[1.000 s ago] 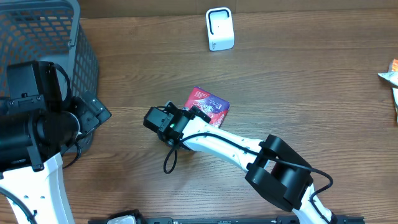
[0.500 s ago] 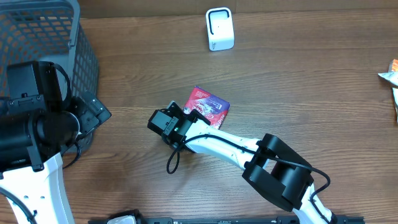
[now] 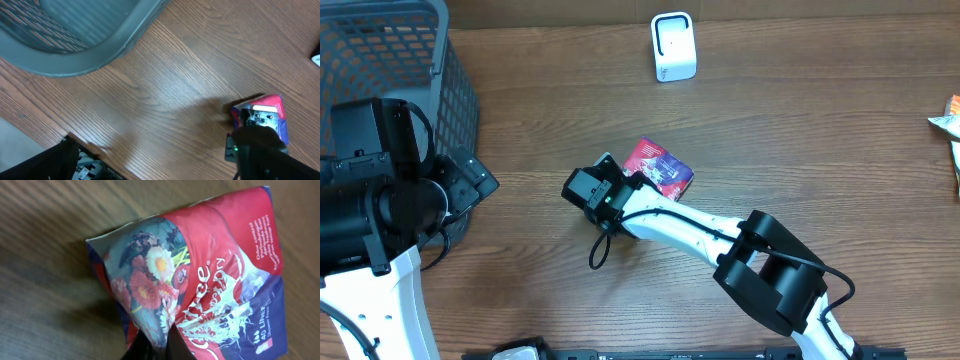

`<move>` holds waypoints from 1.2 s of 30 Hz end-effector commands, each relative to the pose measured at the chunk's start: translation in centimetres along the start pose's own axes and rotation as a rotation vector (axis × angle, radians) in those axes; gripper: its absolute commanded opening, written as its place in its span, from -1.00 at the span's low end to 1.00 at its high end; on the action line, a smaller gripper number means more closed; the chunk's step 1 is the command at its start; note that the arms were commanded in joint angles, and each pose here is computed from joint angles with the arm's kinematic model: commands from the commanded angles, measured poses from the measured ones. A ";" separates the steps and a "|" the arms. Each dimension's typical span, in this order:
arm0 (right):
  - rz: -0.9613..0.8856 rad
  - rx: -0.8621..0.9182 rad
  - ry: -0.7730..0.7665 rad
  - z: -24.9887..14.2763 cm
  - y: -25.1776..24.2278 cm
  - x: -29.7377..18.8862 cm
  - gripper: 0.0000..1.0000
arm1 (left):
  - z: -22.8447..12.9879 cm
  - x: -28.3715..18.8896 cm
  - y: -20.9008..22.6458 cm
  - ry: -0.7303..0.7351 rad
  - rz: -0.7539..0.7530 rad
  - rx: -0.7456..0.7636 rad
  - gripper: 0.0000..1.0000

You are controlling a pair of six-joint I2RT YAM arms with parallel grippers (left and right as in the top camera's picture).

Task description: Scan the item barcode

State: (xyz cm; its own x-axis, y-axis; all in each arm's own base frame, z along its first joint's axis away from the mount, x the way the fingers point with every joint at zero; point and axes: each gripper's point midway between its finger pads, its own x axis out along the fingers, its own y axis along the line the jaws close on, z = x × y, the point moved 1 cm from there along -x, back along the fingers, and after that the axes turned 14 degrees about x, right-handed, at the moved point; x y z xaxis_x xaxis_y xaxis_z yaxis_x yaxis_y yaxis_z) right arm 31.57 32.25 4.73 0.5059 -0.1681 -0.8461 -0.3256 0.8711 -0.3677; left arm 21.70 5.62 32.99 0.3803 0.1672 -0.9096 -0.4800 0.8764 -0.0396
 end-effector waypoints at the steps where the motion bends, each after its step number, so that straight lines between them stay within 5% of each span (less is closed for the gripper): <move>1: 0.140 0.101 -0.008 2.9 0.3 -3.2 -0.93 | 0.1 0.0 0.2 -0.004 0.011 -0.020 0.99; 10: 0.645 0.228 0.162 7.1 -0.2 -11.0 -0.93 | 0.1 0.0 0.2 -0.004 0.011 -0.020 1.00; 22: 1.416 0.457 0.463 7.4 -5.2 -11.9 -0.93 | 0.1 0.0 0.2 -0.004 0.011 -0.020 1.00; 31: 1.392 0.709 0.553 4.1 -9.4 -4.3 -0.93 | 0.1 0.0 0.2 -0.004 0.011 -0.020 0.99; 36: 0.961 0.855 0.558 1.2 -14.7 2.6 -0.44 | 0.1 0.0 0.2 -0.004 0.011 -0.020 1.00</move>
State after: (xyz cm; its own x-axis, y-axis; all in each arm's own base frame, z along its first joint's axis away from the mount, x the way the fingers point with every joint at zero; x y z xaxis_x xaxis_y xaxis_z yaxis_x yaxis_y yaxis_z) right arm 37.00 23.75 10.26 -0.1690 0.7970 -0.5799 0.2732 0.6032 0.7493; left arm 21.69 5.62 32.98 0.3800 0.1671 -0.9098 -0.4800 0.8764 -0.0395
